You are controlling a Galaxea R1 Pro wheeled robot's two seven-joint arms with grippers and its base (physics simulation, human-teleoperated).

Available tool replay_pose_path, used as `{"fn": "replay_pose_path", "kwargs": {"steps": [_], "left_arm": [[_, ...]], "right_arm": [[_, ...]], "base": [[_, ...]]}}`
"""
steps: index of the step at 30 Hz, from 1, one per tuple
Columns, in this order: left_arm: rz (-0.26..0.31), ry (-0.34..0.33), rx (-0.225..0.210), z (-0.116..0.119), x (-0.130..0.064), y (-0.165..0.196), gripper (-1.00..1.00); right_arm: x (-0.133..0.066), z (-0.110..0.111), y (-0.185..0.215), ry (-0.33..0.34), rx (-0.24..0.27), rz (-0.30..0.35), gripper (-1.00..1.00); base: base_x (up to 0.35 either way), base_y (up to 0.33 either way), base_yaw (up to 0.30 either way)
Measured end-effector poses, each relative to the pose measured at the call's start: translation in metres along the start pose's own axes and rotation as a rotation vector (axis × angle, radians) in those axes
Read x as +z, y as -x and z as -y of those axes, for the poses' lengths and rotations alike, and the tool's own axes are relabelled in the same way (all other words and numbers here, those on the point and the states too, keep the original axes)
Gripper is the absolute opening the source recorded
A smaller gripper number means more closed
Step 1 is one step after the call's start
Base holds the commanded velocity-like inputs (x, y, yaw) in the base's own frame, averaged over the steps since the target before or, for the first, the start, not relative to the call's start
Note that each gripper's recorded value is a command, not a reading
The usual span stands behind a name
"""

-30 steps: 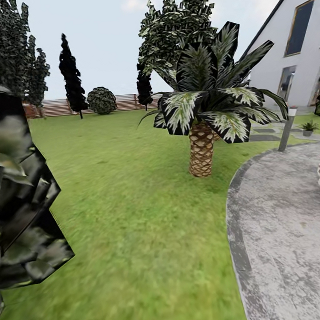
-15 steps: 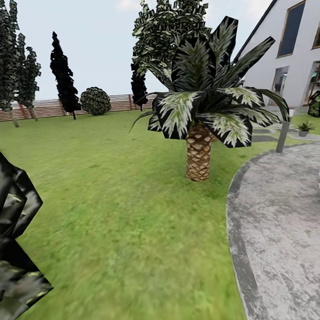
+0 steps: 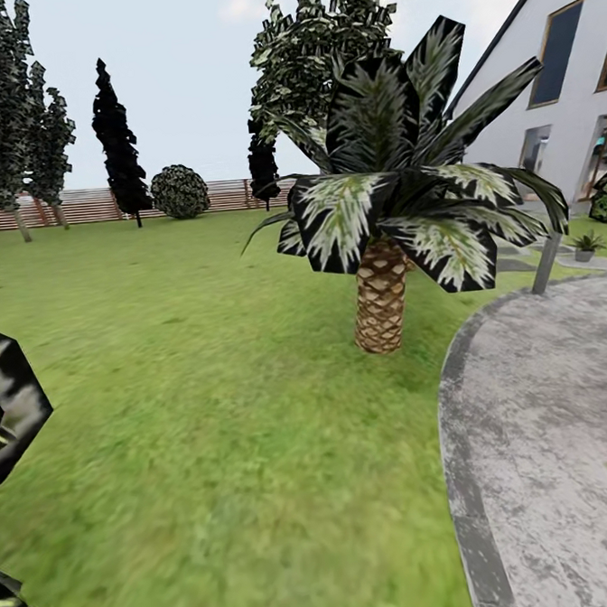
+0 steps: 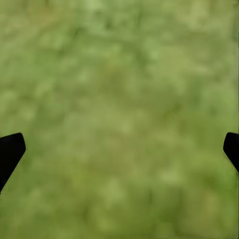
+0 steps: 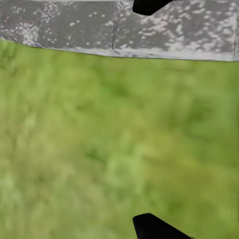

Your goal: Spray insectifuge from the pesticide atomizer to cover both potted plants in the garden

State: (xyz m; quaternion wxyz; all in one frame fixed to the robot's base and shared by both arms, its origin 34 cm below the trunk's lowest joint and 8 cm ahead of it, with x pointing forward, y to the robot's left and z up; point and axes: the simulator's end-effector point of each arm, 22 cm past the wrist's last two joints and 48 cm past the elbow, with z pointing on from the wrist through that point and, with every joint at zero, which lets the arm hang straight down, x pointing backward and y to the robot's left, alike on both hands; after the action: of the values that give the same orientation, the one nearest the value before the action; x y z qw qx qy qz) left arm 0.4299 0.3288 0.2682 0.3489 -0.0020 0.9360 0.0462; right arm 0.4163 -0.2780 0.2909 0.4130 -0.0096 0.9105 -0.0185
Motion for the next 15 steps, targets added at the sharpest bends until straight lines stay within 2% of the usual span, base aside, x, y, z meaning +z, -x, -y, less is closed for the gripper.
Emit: {"fn": "replay_pose_path", "kwargs": {"steps": [15], "left_arm": [[0.000, 0.000, 0.000, -0.0002, 0.0000, 0.0000, 1.00]], "right_arm": [[-0.0001, 0.0003, -0.0001, -0.001, 0.001, 0.000, 1.00]], "base": [[0.338, -0.078, 0.000]]}}
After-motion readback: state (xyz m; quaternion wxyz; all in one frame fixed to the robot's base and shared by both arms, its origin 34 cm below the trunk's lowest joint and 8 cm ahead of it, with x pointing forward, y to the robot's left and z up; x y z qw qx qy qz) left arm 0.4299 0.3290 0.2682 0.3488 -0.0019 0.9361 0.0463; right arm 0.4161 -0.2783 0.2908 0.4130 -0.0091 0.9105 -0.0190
